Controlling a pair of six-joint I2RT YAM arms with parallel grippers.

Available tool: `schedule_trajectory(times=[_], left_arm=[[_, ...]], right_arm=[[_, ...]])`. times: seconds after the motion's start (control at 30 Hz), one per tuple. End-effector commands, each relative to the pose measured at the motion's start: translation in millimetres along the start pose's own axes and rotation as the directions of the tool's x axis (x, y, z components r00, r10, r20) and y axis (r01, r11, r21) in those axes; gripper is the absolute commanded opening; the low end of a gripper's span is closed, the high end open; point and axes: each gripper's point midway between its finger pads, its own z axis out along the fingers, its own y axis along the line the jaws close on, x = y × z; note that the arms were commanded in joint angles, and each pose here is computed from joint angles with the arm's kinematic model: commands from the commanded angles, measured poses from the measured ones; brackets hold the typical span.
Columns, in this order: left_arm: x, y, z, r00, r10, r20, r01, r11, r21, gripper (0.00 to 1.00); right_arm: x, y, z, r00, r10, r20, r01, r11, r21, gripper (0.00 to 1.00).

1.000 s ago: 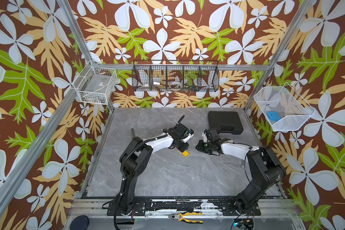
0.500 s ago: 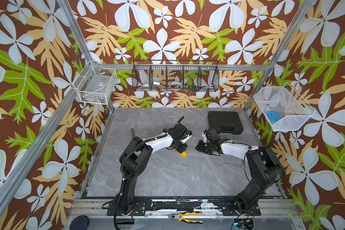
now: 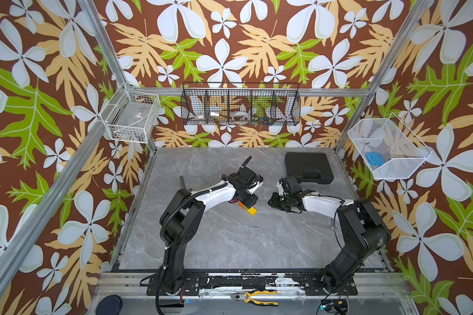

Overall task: Assemble a rectangle with lego
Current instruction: Assemble the lego brick with the lego brick.

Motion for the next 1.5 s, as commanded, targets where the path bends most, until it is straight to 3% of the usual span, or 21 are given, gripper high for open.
schedule_trajectory(times=[0.0,0.17,0.3,0.43,0.6,0.67,0.8,1.0,1.47], left_arm=[[-7.8,-1.0,-10.3,1.000,-0.001,0.028,0.001,1.000,0.002,0.60],[-15.7,-3.1,-25.6,0.997,-0.015,0.074,0.014,1.000,0.015,0.61],[-22.9,10.2,-48.9,0.985,-0.093,0.146,0.095,0.995,-0.006,0.59],[-9.7,25.3,-59.5,0.951,-0.258,0.173,0.258,0.966,0.024,0.50],[18.3,18.9,-50.9,0.928,-0.351,0.125,0.347,0.936,0.051,0.35],[26.0,17.4,-48.3,0.921,-0.373,0.115,0.369,0.928,0.055,0.34],[29.1,14.7,-46.4,0.911,-0.399,0.109,0.393,0.917,0.072,0.36],[30.5,13.5,-36.7,0.907,-0.412,0.088,0.406,0.911,0.080,0.47],[38.8,19.4,-20.9,0.916,-0.399,0.046,0.397,0.917,0.036,0.47]], right_arm=[[-6.3,5.1,-2.2,1.000,-0.016,0.015,0.016,1.000,-0.010,0.27],[-12.4,11.7,-3.3,1.000,-0.020,0.022,0.021,0.999,-0.027,0.30],[-18.9,27.4,-6.0,0.999,-0.047,0.020,0.049,0.996,-0.075,0.39],[-18.3,53.3,-4.8,0.991,-0.132,-0.019,0.128,0.982,-0.141,0.52],[-6.6,64.9,6.3,0.974,-0.209,-0.083,0.194,0.968,-0.158,0.58],[-3.6,67.3,9.7,0.967,-0.233,-0.098,0.218,0.965,-0.148,0.60],[2.6,67.8,15.0,0.957,-0.265,-0.121,0.250,0.960,-0.125,0.63],[8.2,69.8,17.6,0.939,-0.317,-0.137,0.306,0.948,-0.092,0.64],[11.5,72.6,22.6,0.933,-0.329,-0.145,0.319,0.943,-0.090,0.64]])
